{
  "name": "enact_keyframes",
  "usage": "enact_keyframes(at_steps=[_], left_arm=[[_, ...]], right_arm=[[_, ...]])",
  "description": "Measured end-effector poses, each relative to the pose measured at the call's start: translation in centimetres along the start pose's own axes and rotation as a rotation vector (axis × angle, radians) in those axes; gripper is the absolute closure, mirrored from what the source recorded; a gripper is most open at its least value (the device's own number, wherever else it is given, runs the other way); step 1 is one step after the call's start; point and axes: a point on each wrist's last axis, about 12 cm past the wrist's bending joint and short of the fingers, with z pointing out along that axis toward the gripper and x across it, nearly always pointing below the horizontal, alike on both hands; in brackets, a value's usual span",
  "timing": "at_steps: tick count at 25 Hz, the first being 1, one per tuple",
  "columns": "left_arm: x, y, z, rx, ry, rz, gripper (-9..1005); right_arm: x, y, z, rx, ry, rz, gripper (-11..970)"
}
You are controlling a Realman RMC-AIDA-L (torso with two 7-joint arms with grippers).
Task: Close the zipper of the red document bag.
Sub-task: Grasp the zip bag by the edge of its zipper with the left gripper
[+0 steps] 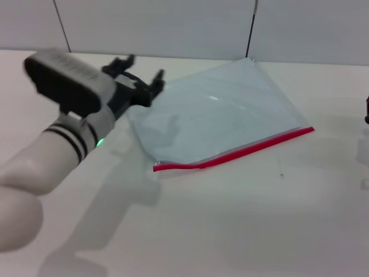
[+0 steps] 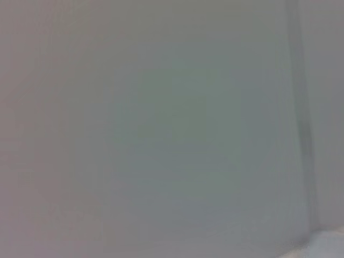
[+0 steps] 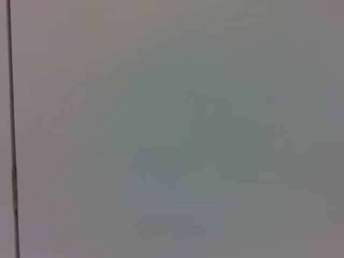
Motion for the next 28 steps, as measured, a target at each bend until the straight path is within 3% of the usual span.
enact_keyframes(at_steps=[12,18,23,28], left_arm=[[-4.6,-1.8,-0.7,0.33,0.257,0.17,324],[-6.2,-1.9,-1.2,0.369,0.355,0.253,327],[-8.2,-2.8,-2.2,0.443,0.478,0.382,329],[-9.0,-3.5,-2.6,0.439,0.598,0.483,331]], right_arm=[[0.3,-0.2,0.1,0.002,0.025,-0.006,544],[0.3,-0.1,0.3,-0.004,0.03,-0.008,545],[0.3,0.1,0.4,-0.012,0.042,-0.006,546],[0.2,0.1,0.6,-0.007,0.039,-0.001,546]])
